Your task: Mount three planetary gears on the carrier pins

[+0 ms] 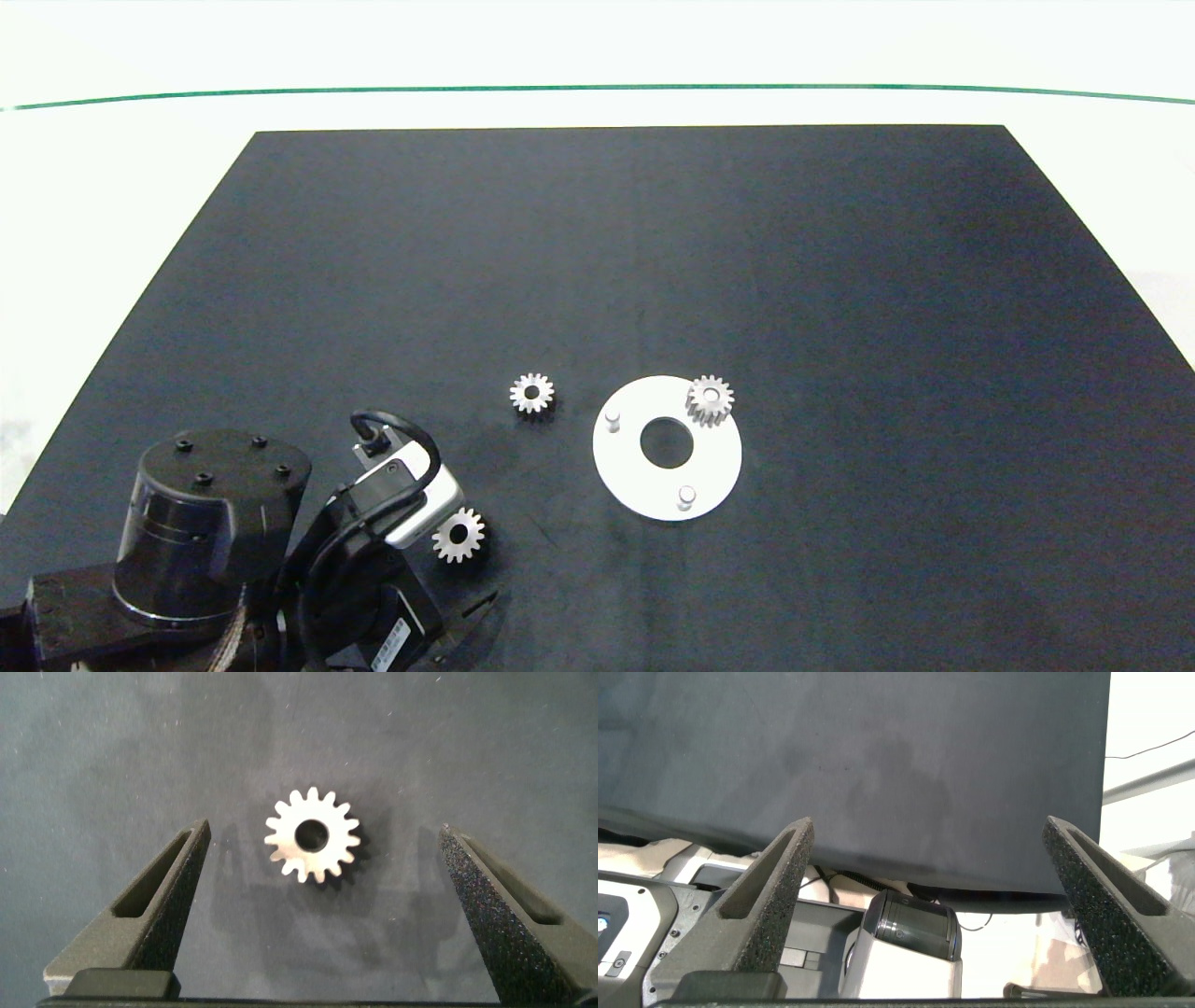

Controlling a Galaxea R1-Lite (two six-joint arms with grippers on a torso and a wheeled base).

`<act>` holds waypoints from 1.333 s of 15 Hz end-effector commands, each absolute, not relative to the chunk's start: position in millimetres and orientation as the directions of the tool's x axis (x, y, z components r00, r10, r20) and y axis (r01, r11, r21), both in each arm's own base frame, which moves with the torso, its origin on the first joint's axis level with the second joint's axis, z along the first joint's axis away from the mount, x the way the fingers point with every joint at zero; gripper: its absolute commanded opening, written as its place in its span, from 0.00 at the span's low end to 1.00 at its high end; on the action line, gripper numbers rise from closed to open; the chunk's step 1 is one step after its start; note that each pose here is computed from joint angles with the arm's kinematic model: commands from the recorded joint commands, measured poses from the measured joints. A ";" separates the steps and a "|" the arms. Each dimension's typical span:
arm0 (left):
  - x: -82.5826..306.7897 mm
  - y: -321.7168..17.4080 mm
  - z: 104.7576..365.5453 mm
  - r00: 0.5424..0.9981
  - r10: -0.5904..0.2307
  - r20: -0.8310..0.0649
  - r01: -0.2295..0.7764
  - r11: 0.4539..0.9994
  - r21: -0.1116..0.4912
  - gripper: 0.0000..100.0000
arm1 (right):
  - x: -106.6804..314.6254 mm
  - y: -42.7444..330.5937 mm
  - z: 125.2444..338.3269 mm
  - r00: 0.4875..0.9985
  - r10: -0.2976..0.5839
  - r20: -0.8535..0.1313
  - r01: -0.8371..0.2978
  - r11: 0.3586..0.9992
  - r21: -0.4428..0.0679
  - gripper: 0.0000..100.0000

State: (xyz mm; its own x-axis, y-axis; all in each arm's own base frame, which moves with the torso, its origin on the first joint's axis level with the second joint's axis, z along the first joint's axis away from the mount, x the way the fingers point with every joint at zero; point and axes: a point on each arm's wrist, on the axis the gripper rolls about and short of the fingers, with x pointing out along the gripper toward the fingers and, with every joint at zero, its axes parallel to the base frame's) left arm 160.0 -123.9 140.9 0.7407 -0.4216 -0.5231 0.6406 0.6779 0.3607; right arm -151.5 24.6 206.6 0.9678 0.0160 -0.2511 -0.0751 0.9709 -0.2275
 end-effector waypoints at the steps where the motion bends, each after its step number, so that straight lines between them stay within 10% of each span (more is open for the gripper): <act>1: 163.3 -120.9 138.1 0.745 -0.401 -0.533 0.629 0.688 0.362 1.00 | -152.5 24.9 205.0 0.967 0.017 -0.253 -0.077 0.970 -0.229 1.00; 20: 173.1 -128.8 128.4 0.742 -0.400 -0.538 0.632 0.684 0.363 0.64 | -156.0 25.4 203.9 0.972 0.016 -0.236 -0.073 0.969 -0.234 1.00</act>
State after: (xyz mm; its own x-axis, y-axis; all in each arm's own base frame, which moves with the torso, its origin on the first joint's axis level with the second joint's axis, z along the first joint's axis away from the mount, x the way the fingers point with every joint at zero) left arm 173.0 -128.6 129.9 0.7430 -0.4027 -0.5346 0.6314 0.6866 0.3604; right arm -156.4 25.5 204.1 0.9738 0.0145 -0.2268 -0.0691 0.9697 -0.2344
